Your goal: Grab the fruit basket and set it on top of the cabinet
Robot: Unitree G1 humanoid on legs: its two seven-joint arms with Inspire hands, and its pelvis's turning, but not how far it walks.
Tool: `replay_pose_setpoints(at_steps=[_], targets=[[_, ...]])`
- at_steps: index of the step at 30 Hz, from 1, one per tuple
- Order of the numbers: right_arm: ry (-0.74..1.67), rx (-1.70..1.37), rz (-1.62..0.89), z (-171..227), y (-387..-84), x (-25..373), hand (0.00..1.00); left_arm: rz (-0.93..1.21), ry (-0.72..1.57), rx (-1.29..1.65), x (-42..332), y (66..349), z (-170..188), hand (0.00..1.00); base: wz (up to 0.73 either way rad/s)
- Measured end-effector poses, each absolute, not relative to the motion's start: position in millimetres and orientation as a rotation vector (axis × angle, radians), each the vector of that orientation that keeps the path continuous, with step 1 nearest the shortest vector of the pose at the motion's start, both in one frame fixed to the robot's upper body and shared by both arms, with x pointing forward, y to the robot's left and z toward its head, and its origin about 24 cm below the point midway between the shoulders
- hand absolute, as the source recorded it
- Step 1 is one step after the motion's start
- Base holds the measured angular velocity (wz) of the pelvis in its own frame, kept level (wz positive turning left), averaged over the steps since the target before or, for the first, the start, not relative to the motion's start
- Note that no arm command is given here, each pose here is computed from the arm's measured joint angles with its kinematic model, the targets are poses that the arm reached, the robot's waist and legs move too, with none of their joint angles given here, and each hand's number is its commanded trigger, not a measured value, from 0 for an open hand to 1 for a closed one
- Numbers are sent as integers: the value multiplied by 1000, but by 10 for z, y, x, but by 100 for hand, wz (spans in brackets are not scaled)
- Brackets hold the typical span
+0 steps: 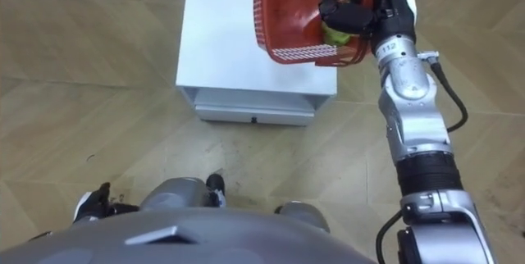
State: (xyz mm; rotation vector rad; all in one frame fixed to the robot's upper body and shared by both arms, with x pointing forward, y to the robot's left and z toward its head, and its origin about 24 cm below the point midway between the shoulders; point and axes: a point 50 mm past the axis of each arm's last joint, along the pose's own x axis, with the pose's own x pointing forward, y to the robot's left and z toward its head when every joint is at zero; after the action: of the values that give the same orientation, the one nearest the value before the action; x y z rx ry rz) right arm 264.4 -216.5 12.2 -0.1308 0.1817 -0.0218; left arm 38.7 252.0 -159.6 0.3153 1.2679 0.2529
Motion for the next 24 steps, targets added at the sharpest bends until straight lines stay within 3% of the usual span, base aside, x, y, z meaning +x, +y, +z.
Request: replay_pose_setpoints(at_steps=[19,24], targets=[[321,-192,-16,-129,-2195,2609,100,223,1210,344,540,2554,-1544,0,13],[330,-185,-26,-139,-2222,2632,100,226,1258,357,353,2563,-1562,0,10]])
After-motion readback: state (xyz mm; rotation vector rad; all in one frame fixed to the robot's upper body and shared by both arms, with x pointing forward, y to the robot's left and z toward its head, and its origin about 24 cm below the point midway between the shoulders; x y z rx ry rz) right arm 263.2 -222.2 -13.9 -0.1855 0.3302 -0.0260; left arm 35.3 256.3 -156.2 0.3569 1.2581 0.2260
